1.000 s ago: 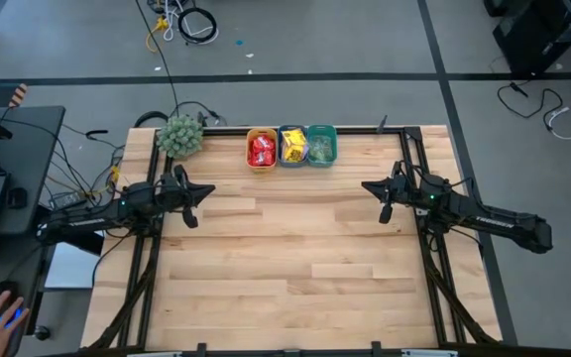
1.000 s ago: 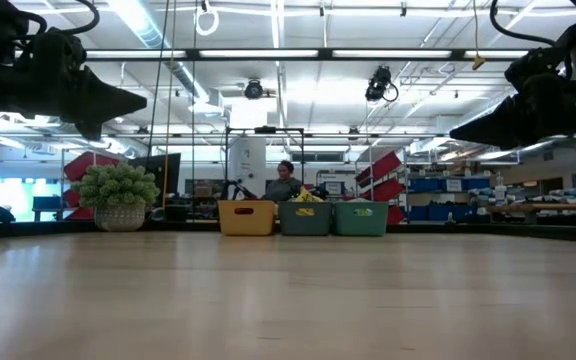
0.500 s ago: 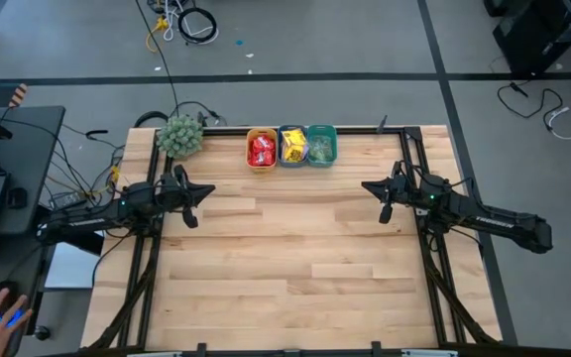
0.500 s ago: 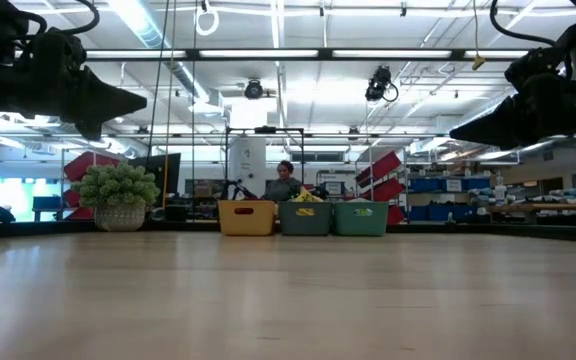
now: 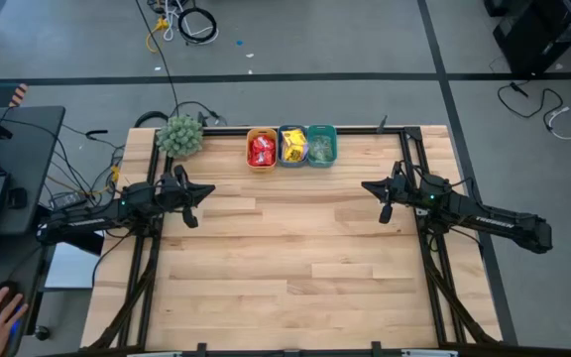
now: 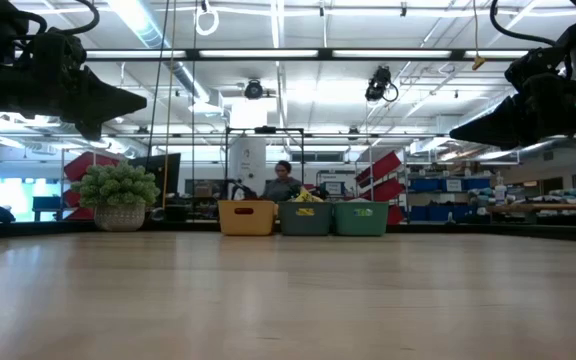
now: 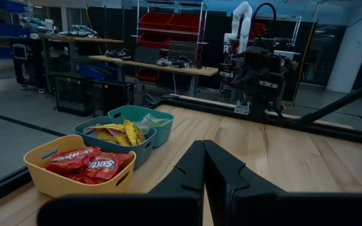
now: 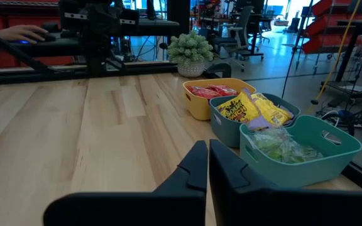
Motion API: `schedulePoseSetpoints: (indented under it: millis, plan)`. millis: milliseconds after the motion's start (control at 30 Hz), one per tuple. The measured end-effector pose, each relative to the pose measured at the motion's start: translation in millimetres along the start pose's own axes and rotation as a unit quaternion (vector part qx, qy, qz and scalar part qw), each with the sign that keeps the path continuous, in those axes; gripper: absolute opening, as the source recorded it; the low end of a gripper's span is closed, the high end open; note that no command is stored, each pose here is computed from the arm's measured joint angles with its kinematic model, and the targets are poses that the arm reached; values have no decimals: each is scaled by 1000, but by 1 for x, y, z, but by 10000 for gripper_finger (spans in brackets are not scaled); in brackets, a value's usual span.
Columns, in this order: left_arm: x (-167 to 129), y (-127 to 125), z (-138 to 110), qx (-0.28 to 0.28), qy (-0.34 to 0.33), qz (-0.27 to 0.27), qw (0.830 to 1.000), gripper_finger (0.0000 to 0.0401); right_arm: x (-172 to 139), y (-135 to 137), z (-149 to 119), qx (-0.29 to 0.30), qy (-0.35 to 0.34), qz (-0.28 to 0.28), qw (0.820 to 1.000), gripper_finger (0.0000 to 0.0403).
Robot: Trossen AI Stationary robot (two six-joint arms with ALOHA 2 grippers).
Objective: Sort candy
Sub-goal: Return to Home Position
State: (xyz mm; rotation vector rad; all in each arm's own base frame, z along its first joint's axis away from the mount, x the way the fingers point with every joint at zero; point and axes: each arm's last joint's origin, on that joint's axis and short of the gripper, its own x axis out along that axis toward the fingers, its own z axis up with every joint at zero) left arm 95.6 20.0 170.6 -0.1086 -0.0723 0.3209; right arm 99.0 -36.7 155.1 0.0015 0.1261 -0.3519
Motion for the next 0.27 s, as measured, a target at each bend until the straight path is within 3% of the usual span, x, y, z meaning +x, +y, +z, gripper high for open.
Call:
schedulePoseSetpoints:
  millis: [267]
  plan:
    - [0,0,0,0,0,0,1000,10,0,0,0,0,0,0,1000,5]
